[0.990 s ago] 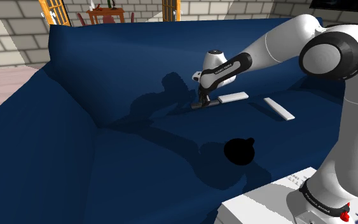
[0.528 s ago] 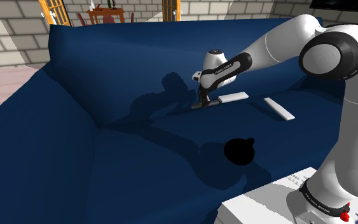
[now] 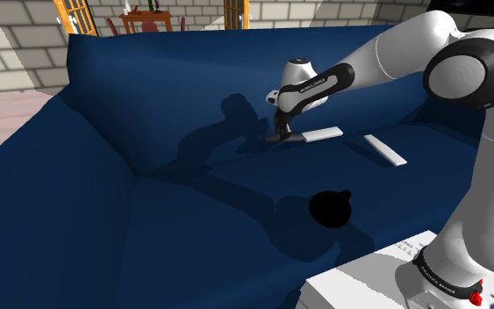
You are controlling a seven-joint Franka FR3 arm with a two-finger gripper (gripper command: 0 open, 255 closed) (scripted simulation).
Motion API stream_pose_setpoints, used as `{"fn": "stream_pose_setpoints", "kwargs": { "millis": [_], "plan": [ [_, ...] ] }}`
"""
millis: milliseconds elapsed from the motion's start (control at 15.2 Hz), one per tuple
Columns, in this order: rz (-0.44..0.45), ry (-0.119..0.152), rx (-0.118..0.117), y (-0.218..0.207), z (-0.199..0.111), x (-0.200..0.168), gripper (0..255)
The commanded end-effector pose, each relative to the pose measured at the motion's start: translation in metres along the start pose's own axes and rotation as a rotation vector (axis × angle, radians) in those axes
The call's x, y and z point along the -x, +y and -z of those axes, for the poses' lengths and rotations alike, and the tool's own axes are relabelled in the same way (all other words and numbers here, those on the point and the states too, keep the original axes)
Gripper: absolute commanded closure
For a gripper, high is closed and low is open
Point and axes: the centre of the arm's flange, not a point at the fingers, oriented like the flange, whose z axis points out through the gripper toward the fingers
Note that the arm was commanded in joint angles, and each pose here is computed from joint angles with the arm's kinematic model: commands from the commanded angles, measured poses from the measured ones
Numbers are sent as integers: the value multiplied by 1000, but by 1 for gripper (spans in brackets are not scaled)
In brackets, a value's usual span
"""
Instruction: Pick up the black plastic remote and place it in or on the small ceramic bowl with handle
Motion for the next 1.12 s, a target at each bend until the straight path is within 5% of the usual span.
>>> {"fn": "stream_pose_setpoints", "kwargs": {
  "millis": [0,1056],
  "plan": [
    [0,0,0,2,11,-1,255],
    [0,0,0,18,94,-2,255]
  ]
}}
